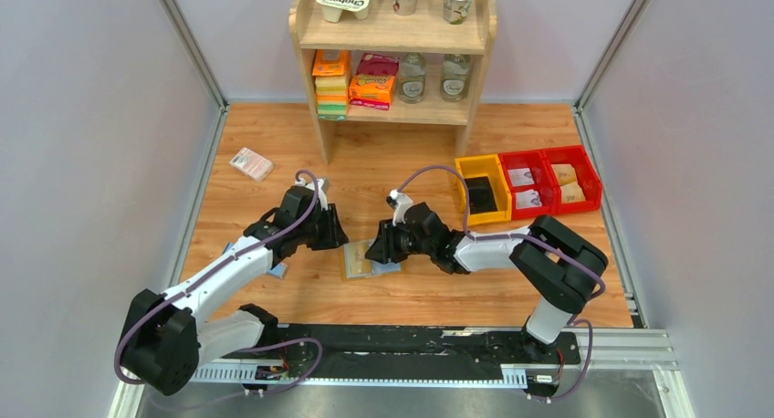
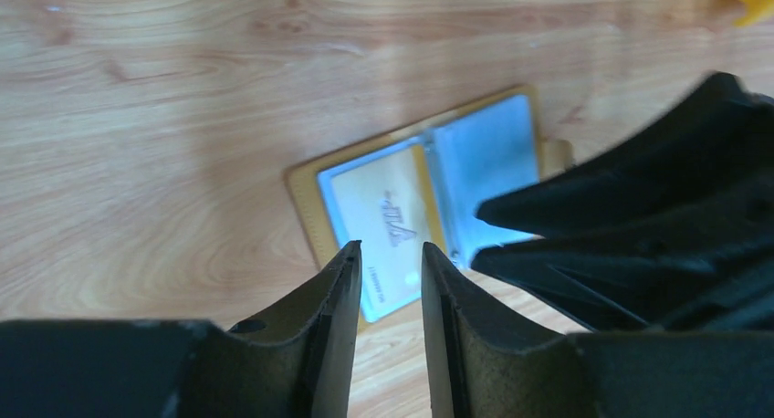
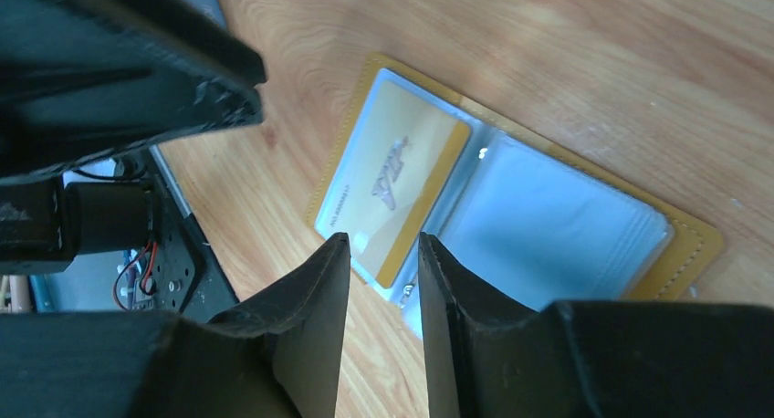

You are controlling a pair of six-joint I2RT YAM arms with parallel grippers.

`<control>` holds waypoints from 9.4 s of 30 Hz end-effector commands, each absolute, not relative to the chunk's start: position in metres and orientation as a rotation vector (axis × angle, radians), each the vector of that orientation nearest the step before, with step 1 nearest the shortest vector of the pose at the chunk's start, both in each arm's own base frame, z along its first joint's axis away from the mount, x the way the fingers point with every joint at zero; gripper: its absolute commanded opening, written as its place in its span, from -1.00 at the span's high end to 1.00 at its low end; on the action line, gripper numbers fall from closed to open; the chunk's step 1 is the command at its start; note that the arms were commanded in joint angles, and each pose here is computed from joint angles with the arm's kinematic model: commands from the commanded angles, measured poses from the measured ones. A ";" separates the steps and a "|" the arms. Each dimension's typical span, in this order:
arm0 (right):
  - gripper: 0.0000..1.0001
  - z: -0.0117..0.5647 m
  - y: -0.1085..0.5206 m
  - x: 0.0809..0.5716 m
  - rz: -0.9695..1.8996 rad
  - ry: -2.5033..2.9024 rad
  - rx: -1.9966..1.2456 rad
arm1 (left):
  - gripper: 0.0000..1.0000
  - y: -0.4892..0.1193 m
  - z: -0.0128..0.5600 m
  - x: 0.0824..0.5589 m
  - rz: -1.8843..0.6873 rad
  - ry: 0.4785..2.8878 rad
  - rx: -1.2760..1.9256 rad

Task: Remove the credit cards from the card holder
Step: Remove the credit card from the card holder, then place the credit card in the storage box.

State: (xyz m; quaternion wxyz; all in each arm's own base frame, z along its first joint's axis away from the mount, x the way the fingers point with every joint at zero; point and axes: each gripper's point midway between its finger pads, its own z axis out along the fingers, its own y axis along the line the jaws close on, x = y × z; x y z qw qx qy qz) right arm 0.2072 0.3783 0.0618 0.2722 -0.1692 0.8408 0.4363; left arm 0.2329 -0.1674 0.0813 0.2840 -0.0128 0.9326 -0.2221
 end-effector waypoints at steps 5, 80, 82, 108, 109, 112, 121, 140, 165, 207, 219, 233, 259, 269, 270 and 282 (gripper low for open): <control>0.27 0.055 0.390 0.222 1.237 2.291 -0.370 | 0.31 -0.198 0.083 0.224 -0.837 2.477 0.038; 0.68 0.081 0.407 0.212 1.652 2.327 -0.431 | 0.98 -0.163 -0.006 0.182 -0.428 2.854 0.110; 0.70 0.081 0.404 0.212 1.652 2.321 -0.426 | 1.00 -0.164 -0.007 0.181 -0.427 2.862 0.122; 0.84 0.064 0.375 0.217 1.670 2.324 -0.348 | 1.00 -0.168 -0.016 0.177 -0.429 2.899 0.149; 0.86 0.064 0.375 0.217 1.673 2.325 -0.349 | 1.00 -0.168 -0.016 0.177 -0.431 2.899 0.149; 0.94 0.063 0.374 0.217 1.669 2.329 -0.346 | 1.00 -0.168 -0.016 0.176 -0.427 2.902 0.151; 1.00 0.050 0.350 0.218 1.574 2.398 -0.252 | 1.00 -0.167 -0.015 0.176 -0.424 2.897 0.145; 1.00 0.043 0.351 0.220 1.546 2.438 -0.250 | 0.70 -0.207 0.075 0.220 -0.688 2.577 0.132; 0.74 0.048 0.358 0.225 1.561 2.430 -0.279 | 0.88 -0.218 0.003 0.206 -0.616 2.812 0.216; 1.00 0.224 0.099 0.316 0.748 1.888 0.449 | -0.50 -0.095 0.212 0.248 -0.278 2.200 -0.040; 1.00 0.247 -0.070 0.328 0.425 1.534 0.962 | -0.80 -0.028 0.259 0.224 -0.047 1.878 -0.142; 1.00 0.205 -0.164 0.391 0.416 1.424 1.265 | -0.86 -0.021 0.237 0.234 0.052 1.880 -0.098; 0.31 0.109 -0.166 0.427 0.463 1.568 1.461 | -0.86 -0.019 0.229 0.239 0.085 1.912 -0.095; -0.32 0.137 -0.150 0.378 0.309 1.692 1.406 | -0.86 -0.021 0.234 0.237 0.055 1.892 -0.097; -0.37 0.146 -0.144 0.374 0.288 1.722 1.349 | -0.86 -0.021 0.234 0.236 0.052 1.891 -0.097; -0.80 0.200 0.071 0.345 0.350 2.052 0.471 | -0.85 -0.024 0.233 0.236 0.028 1.900 -0.106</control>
